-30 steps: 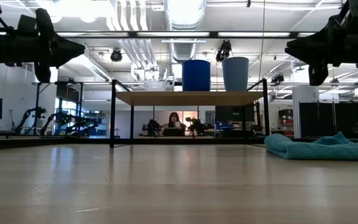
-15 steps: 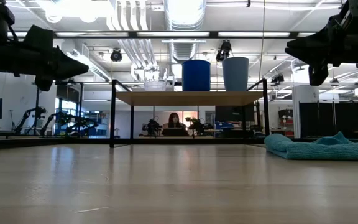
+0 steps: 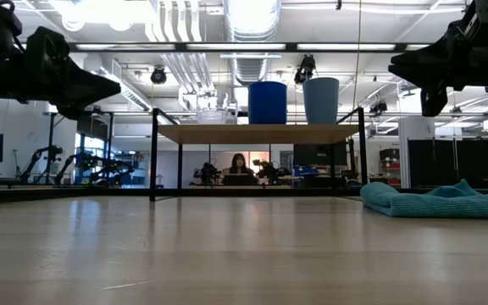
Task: Stack small to large cups/mugs on shelf
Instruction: Return to Home Position
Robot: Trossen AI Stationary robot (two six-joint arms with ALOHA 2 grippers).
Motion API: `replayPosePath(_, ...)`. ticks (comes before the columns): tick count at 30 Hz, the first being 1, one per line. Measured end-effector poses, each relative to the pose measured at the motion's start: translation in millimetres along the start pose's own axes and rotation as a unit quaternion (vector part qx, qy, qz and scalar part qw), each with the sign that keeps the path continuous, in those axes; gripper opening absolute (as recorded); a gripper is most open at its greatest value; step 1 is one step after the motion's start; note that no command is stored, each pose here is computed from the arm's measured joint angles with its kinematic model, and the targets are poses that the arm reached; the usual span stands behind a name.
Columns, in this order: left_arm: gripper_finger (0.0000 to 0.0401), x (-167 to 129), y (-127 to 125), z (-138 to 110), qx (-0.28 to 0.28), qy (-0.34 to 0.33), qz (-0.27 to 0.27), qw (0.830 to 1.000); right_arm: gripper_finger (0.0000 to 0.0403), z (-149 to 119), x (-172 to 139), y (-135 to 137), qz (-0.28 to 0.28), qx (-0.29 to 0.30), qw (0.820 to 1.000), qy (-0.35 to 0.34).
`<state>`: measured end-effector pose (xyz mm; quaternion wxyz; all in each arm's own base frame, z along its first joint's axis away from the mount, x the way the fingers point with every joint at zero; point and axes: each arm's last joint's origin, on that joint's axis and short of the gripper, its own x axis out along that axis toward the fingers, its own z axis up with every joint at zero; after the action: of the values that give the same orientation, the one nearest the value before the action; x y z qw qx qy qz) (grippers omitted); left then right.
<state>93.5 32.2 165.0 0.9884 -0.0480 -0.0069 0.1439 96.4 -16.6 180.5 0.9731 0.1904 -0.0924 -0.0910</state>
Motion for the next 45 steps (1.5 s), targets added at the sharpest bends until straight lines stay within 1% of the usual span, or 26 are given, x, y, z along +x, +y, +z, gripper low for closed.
replayPosePath(14, 0.0047, 1.3, -0.2, 0.8, 0.0, -0.002, -0.005, 1.0, 0.0068, 0.0, 0.0, 0.0, 0.0, 0.0, 1.0, 0.0)
replayPosePath(21, 0.0047, 1.7, -0.2, 0.6, 0.0, -0.001, -0.004, 1.0, 0.0063, 0.0, 0.0, 0.0, 0.0, 0.0, 1.0, 0.0)
replayPosePath(28, 0.0047, 1.6, -0.2, 0.9, 0.0, -0.002, -0.004, 1.0, 0.0068, 0.0, 0.0, 0.0, 0.0, 0.0, 1.0, 0.0)
replayPosePath(39, 0.0047, 1.7, -0.2, 0.9, 0.0, -0.002, -0.004, 1.0, 0.0059, 0.0, 0.0, 0.0, 0.0, 0.0, 1.0, 0.0)
replayPosePath(45, 0.0047, 1.7, -0.1, 0.9, 0.0, -0.002, -0.003, 1.0, 0.0063, 0.0, 0.0, 0.0, 0.0, 0.0, 1.0, 0.0)
